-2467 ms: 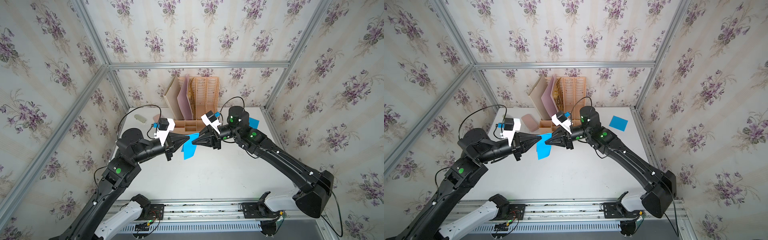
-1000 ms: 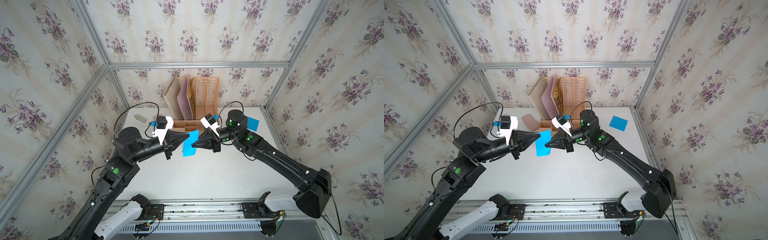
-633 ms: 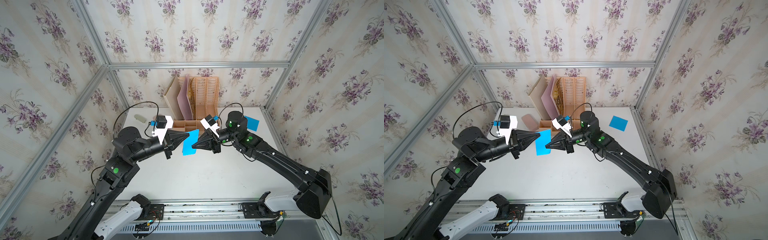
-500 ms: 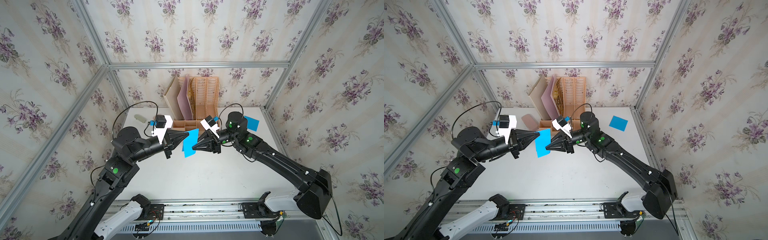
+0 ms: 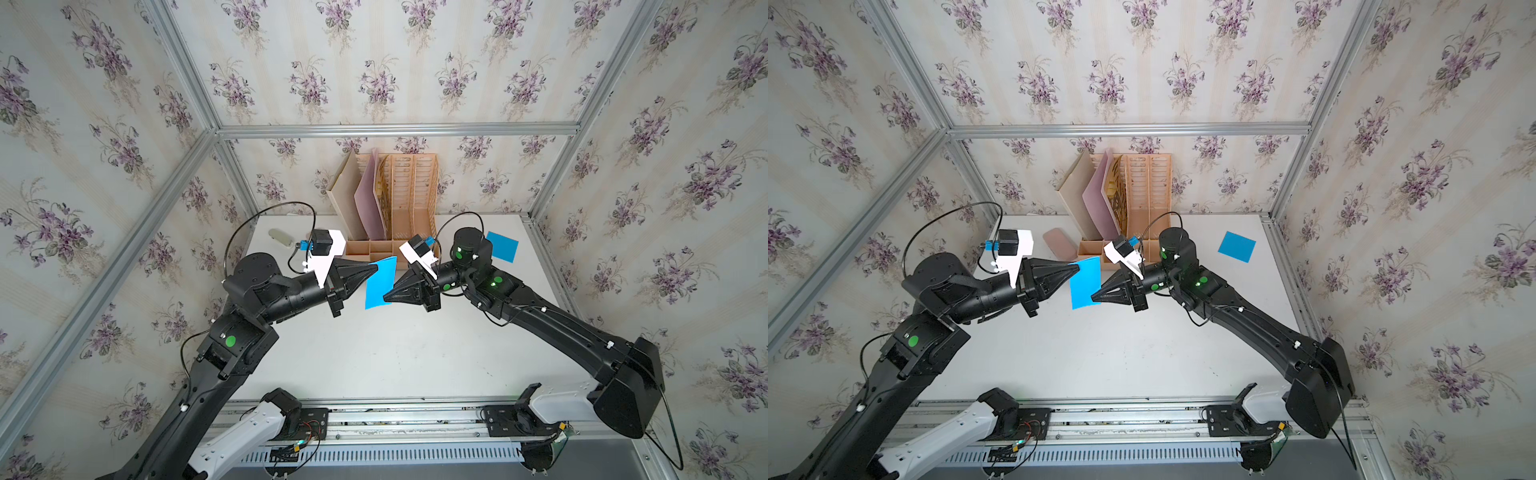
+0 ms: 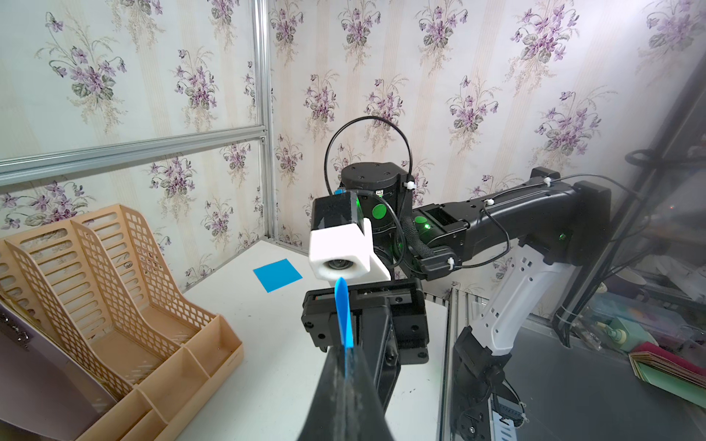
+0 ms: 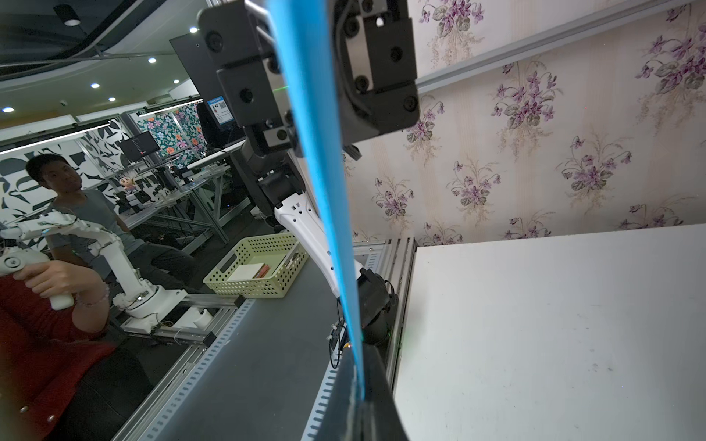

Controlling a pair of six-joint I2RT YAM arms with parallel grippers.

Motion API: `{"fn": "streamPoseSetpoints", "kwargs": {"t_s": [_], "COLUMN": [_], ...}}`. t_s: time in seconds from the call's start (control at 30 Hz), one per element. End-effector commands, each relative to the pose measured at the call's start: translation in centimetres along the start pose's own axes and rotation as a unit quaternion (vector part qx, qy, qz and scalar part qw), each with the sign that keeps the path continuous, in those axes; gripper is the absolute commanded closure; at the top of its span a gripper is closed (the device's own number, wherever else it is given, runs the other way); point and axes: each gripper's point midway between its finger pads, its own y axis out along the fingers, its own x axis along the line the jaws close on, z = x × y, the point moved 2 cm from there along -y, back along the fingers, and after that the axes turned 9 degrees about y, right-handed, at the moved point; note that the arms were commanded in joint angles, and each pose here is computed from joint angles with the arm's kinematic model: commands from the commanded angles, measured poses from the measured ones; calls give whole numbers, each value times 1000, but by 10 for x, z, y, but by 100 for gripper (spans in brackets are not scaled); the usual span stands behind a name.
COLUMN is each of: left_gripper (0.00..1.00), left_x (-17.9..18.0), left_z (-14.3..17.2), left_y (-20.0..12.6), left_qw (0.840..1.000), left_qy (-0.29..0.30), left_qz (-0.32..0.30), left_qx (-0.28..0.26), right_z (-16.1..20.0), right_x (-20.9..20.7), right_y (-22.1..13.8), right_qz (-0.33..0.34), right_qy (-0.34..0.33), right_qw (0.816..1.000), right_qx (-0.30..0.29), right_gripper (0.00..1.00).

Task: Fold the square paper along the opposite sides
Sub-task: Smooth out the paper.

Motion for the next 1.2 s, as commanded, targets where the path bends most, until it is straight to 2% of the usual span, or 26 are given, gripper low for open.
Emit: {"fn": "streamPoseSetpoints", "kwargs": {"t_s": [0.0, 0.03, 0.1, 0.13, 0.17, 0.2, 0.37, 0.4, 0.43, 0.47, 0.5, 0.53, 0.93, 0.97, 1.0, 1.03, 1.1, 1.17], "left_gripper": [100, 100, 100, 100, 100, 100, 100, 100, 100, 100, 100, 100, 100, 100, 100, 100, 100, 100], "left_x": [0, -1, -1, -1, -1, -1, -1, -1, -1, -1, -1, -1, -1, -1, -1, -2, -2, -3], "left_z": [-14, -14, -14, -14, -14, -15, -14, -13, -13, -13, -13, -14, -10, -9, -9, -9, -8, -8], "left_y": [-2, -3, -3, -3, -3, -4, -4, -4, -4, -4, -4, -4, -4, -3, -3, -3, -3, -4], "left_qw": [1000, 999, 1000, 999, 999, 999, 999, 1000, 1000, 1000, 1000, 999, 1000, 1000, 1000, 1000, 1000, 1000], "left_qy": [20, 22, 22, 22, 22, 23, 23, 22, 22, 23, 22, 24, 21, 20, 20, 20, 19, 20], "left_qz": [-3, -3, -4, -3, -4, -4, -5, -4, -5, -5, -4, -5, -3, -2, -2, -1, 0, 1], "left_qx": [-23, -23, -22, -22, -22, -23, -22, -21, -21, -21, -21, -22, -16, -14, -14, -14, -13, -13], "right_z": [-2, -2, -1, 0, 1, 1, 2, 2, 2, 2, 2, 2, -5, -6, -7, -9, -12, -17], "right_x": [5, 5, 5, 5, 4, 3, 4, 4, 4, 3, 3, 2, 13, 13, 13, 13, 12, 13], "right_y": [0, 0, 0, 0, 0, 0, 0, 0, 0, 0, 0, 0, -4, -3, -3, -3, -2, -1], "right_qz": [-5, -3, -4, -3, -3, -2, 1, 0, 0, -1, -1, 2, 4, 5, 3, 3, 2, -4], "right_qy": [-14, -14, -12, -11, -10, -10, -10, -11, -10, -10, -10, -9, -32, -31, -33, -34, -35, -38], "right_qw": [1000, 1000, 1000, 1000, 1000, 1000, 1000, 1000, 1000, 1000, 1000, 1000, 999, 999, 999, 999, 999, 999], "right_qx": [-3, -4, -3, -3, -2, -3, -4, -4, -4, -4, -4, -4, -15, -14, -11, -10, -10, -9], "right_gripper": [100, 98, 85, 83, 88, 100, 100, 97, 89, 87, 90, 100, 100, 98, 79, 66, 55, 49]}}
